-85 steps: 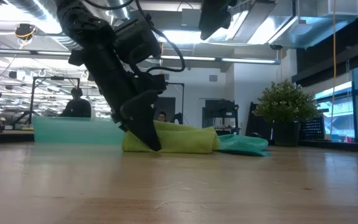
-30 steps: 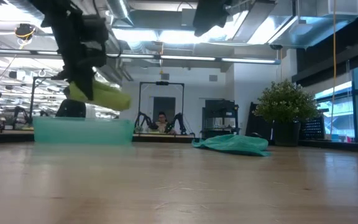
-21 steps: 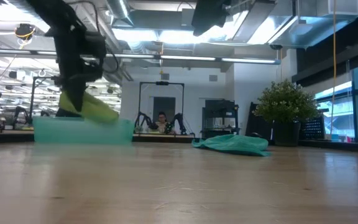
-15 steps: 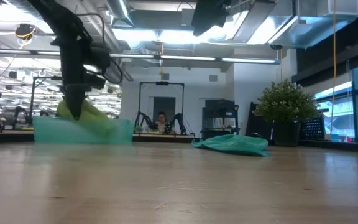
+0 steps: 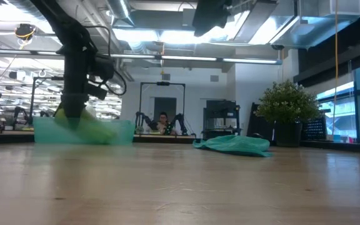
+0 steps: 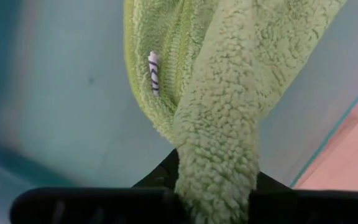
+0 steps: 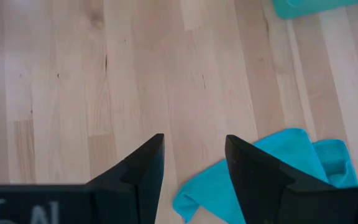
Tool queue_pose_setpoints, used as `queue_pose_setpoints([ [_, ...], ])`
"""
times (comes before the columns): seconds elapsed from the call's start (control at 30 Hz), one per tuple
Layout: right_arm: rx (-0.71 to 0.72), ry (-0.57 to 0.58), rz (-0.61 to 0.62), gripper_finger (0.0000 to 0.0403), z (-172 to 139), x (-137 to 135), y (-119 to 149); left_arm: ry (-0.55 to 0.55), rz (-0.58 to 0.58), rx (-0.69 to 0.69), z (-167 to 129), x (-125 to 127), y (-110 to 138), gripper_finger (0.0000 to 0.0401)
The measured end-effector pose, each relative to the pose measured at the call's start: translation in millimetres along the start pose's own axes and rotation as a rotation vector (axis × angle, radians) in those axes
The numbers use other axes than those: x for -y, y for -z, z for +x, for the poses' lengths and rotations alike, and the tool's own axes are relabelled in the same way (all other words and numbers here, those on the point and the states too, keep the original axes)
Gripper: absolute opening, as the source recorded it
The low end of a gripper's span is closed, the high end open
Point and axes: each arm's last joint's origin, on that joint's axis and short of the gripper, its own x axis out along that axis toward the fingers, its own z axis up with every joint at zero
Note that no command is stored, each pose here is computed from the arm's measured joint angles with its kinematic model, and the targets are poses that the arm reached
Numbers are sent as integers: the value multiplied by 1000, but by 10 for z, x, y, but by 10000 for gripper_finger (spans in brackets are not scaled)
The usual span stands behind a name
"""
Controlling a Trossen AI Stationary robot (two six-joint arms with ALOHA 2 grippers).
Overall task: Roll microfiber towels into tight, uniform cylinder then place into a basket
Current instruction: Put the green microfiber cloth into the blue bin
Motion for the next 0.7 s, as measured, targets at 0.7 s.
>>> queue_pose_setpoints([
  [0.7,15,7,16,172,1,58,-22,1,18,-2,44,-5,-24,105],
])
